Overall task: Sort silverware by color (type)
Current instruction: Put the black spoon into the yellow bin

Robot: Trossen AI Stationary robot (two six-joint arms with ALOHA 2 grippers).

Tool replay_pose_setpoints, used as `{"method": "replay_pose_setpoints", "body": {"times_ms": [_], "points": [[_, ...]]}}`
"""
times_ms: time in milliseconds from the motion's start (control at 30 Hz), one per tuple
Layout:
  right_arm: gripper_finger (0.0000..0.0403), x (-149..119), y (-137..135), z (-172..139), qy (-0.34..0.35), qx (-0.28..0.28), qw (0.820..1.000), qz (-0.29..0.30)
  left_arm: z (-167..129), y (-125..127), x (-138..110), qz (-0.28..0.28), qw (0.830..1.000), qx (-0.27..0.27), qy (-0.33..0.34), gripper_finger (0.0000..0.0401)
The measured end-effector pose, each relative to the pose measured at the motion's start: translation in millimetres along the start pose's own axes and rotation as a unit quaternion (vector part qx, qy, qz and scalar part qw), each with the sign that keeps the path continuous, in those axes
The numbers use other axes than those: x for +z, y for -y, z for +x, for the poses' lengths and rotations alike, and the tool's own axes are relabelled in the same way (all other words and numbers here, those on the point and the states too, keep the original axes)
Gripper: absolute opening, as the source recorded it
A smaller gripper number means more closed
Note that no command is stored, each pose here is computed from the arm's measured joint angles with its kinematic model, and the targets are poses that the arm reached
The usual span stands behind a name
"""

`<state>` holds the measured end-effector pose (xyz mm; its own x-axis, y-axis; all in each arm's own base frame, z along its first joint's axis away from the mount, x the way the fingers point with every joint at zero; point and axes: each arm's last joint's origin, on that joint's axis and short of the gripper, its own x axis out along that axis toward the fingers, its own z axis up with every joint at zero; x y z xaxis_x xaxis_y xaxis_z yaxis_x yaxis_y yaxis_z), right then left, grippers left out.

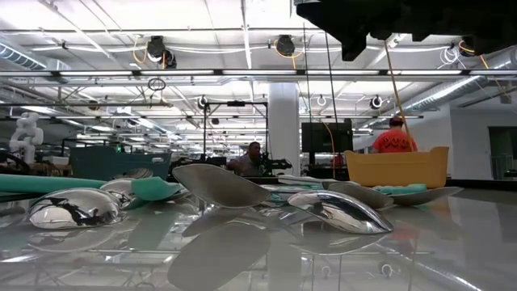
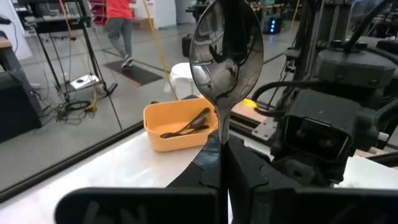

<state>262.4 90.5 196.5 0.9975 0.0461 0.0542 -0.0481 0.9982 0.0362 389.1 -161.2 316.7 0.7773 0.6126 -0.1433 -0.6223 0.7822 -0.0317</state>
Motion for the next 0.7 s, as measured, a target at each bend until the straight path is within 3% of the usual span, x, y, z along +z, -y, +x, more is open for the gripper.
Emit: {"method": "replay_pose_setpoints", "body": {"times_ms": [433,700], "points": [[0.0151,5,1,0,0.025,-0.001,1.0,0.007,18,23,-15,0.002,0.998,-0.008,0.058,0.0005],[0.0151,5,1,0,0.025,0.0,1.0,0.006,23,24,-15,0.004,0.997,-0.009,0.071,0.0005]]}}
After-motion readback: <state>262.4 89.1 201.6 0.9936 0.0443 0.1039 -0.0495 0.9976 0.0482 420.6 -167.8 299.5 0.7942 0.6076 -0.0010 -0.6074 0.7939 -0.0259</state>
